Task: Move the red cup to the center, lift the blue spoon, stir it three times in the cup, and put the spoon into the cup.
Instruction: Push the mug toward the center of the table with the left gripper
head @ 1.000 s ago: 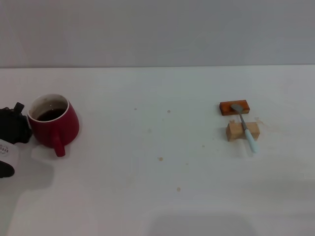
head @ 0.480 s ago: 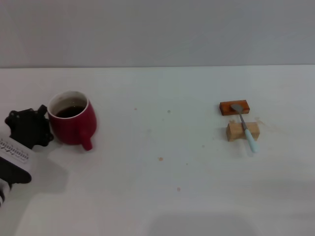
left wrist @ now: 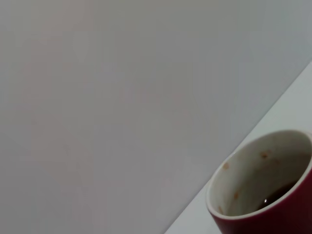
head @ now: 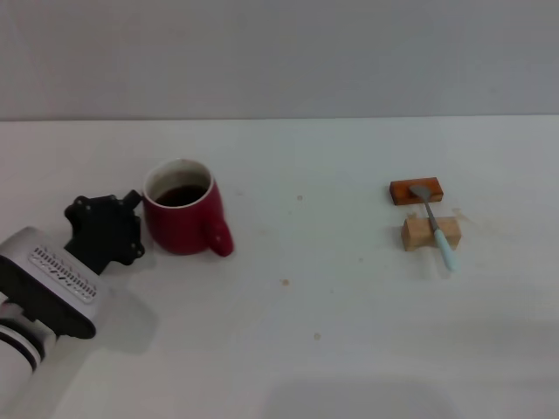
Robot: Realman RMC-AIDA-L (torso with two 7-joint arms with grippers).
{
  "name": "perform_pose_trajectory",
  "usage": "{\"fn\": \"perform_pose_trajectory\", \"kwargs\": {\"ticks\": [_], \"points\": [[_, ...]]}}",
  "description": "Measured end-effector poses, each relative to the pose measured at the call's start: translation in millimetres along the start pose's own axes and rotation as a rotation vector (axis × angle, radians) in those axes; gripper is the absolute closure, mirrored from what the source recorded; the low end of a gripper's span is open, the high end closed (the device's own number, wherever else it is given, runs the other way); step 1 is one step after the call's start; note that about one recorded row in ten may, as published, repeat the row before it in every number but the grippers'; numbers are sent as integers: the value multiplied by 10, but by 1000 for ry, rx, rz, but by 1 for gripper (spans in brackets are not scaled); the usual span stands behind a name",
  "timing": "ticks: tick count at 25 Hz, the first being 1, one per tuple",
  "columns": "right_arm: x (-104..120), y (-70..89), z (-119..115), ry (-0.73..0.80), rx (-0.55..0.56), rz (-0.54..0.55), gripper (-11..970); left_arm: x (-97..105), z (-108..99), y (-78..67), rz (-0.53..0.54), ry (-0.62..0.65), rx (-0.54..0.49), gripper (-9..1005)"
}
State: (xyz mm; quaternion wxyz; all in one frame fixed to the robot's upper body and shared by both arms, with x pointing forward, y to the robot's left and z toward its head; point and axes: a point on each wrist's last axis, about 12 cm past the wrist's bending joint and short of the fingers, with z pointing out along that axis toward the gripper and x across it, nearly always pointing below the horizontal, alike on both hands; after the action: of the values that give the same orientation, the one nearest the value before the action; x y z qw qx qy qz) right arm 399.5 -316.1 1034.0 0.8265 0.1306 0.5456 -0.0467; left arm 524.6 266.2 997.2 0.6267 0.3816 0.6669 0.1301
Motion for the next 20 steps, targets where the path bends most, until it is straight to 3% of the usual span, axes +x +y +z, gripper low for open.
{"fn": "perform_pose_trajectory", "kwargs": {"ticks": [13,20], "points": [[2,-5,-15,4,0,-2,275,-199,45,-204,17,-88,94,928],[1,-12,-27,7,0,-4,274,-169,38,-180,17,-76,86,919]]}}
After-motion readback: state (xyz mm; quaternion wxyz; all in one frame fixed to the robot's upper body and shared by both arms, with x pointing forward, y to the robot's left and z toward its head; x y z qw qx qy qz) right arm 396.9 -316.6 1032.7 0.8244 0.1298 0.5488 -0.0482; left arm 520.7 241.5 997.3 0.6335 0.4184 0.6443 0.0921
